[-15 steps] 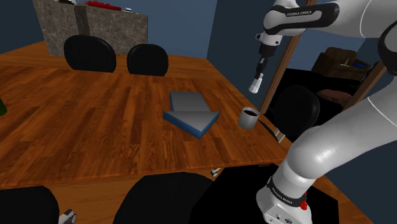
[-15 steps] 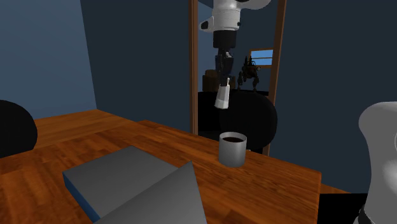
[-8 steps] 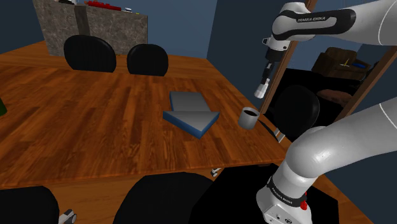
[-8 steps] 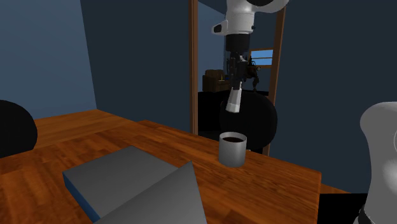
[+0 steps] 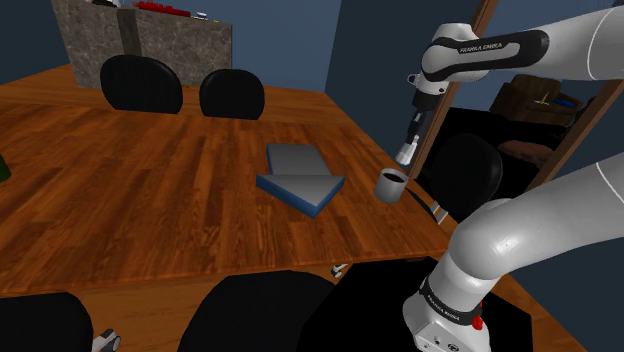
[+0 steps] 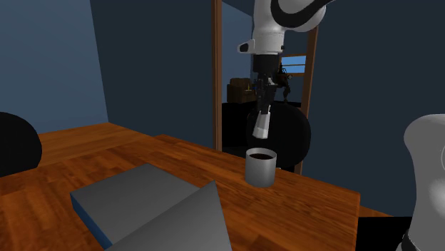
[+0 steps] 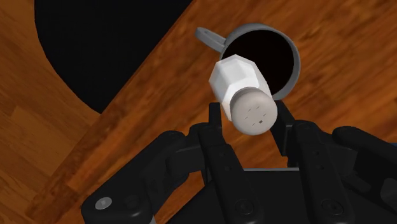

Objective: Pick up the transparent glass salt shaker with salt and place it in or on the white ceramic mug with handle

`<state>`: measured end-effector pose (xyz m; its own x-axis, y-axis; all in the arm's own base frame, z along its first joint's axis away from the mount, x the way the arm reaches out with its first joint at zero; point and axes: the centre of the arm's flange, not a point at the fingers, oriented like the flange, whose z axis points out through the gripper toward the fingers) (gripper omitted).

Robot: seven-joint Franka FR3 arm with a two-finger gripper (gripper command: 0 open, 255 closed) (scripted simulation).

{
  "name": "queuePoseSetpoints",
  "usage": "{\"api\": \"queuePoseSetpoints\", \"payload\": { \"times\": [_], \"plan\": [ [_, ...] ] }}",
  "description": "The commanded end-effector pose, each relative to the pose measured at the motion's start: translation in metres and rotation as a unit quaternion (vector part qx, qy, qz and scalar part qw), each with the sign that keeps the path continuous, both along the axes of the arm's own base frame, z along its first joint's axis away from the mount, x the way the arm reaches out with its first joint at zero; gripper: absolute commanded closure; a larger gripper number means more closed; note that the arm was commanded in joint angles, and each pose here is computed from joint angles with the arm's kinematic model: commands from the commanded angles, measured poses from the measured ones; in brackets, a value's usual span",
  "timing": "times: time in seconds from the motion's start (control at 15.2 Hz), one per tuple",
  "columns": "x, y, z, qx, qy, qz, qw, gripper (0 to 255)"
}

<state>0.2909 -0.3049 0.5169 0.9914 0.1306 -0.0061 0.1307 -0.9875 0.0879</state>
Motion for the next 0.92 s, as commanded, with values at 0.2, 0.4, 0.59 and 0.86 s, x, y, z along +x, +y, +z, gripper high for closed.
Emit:
{"api": "queuePoseSetpoints", "payload": {
  "times": [0.2, 0.4, 0.59, 0.86],
  "plan": [
    [0.000, 0.000, -0.026, 0.000, 0.000, 0.000, 1.0000, 255],
    [0.000, 0.000, -0.042, 0.000, 0.000, 0.000, 1.0000, 255],
    [0.000, 0.000, -0.051, 0.000, 0.000, 0.000, 1.0000, 255],
    [0.000, 0.000, -0.051, 0.000, 0.000, 0.000, 1.0000, 255]
  ]
}}
